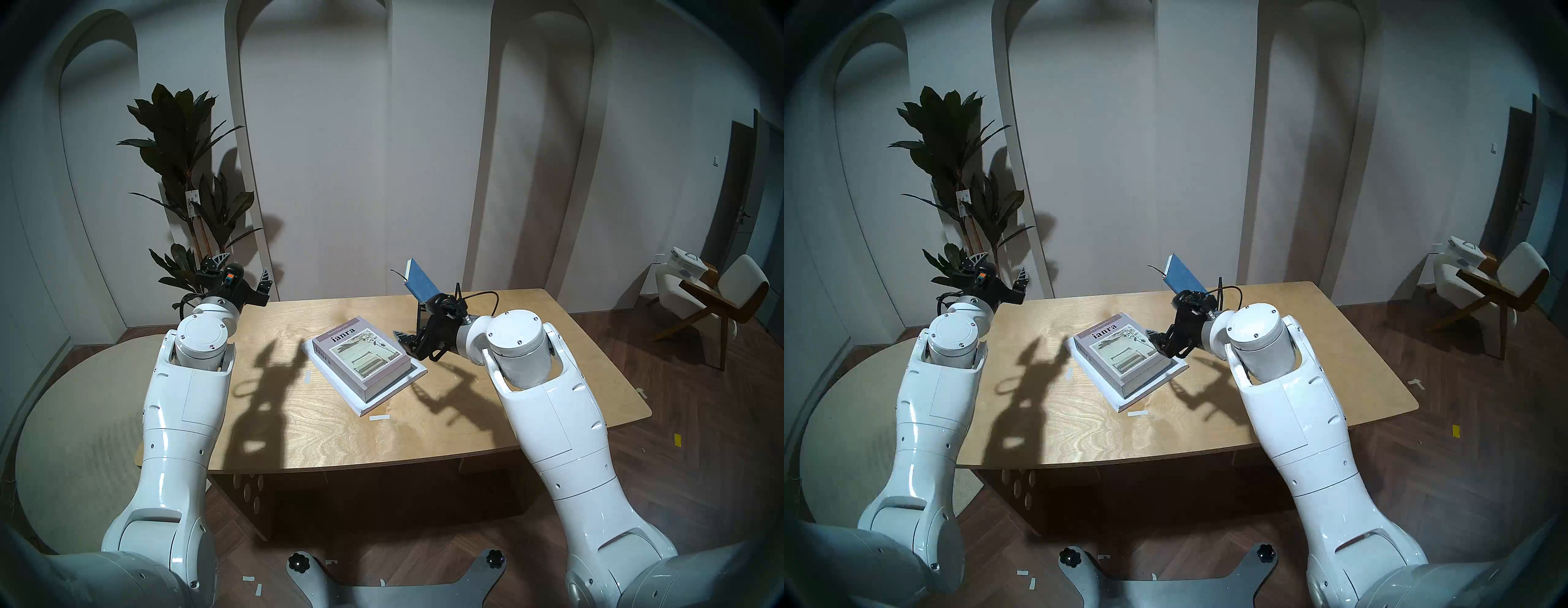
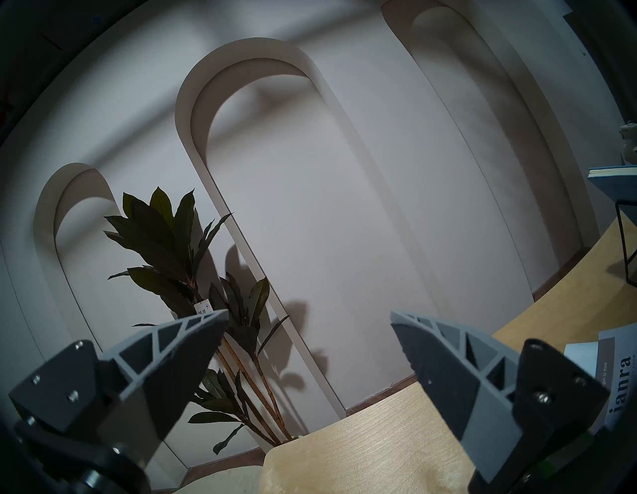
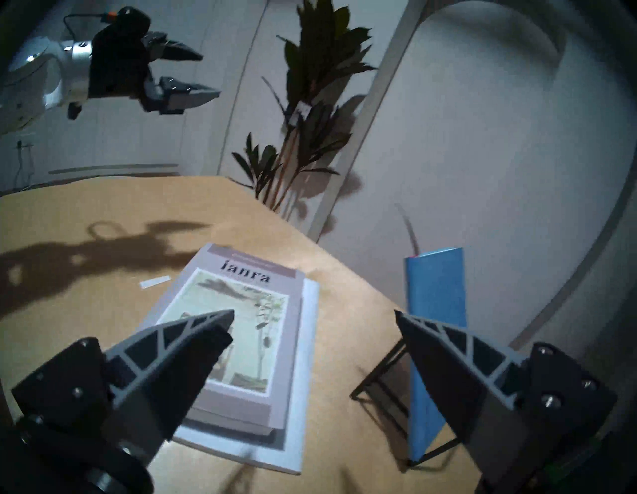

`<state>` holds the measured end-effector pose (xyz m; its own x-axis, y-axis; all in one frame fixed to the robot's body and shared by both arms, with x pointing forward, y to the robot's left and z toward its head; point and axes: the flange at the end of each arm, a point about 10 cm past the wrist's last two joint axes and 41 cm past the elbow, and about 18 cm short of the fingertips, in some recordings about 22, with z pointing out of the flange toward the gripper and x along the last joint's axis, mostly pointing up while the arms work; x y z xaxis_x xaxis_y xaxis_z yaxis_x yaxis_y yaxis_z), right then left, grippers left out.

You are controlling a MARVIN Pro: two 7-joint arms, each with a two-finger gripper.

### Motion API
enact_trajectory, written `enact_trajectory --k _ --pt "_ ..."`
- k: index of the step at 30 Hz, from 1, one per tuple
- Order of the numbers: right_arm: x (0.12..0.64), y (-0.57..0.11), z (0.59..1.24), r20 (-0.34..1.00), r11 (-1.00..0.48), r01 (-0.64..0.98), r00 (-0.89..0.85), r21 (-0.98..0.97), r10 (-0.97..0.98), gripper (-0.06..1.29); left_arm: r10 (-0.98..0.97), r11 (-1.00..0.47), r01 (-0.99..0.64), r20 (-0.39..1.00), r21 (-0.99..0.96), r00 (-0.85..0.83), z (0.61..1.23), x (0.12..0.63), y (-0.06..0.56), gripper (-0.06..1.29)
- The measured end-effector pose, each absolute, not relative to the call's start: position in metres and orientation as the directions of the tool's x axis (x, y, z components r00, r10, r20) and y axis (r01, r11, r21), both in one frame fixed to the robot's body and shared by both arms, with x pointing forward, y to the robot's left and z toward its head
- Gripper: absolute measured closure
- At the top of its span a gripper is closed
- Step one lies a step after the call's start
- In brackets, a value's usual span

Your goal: Stack the books into one stack

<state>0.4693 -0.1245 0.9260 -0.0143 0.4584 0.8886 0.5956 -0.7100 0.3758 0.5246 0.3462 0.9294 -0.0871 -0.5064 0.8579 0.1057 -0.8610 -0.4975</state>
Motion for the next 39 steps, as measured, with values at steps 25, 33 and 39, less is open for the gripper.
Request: enact_trajectory --k 25,33,39 --pt "0.397 -0.250 0.976 0.963 -0.977 0.144 -0.239 0.159 0.122 0.00 -0.507 -0.861 0.107 0.858 -0.498 -0.087 0.929 0.525 0.346 0.00" --pt "0.363 -0.292 0.956 0.980 -0.992 0.089 -0.182 0.094 0.076 0.00 -0.507 -0.861 0.107 0.857 -0.498 -0.088 0.929 0.525 0.346 0.00" --pt "0.345 -0.327 0.936 0.988 -0.997 0.030 -0.138 0.070 0.065 0.00 -0.507 -0.861 0.107 0.857 -0.498 -0.088 0.930 0.525 0.346 0.00"
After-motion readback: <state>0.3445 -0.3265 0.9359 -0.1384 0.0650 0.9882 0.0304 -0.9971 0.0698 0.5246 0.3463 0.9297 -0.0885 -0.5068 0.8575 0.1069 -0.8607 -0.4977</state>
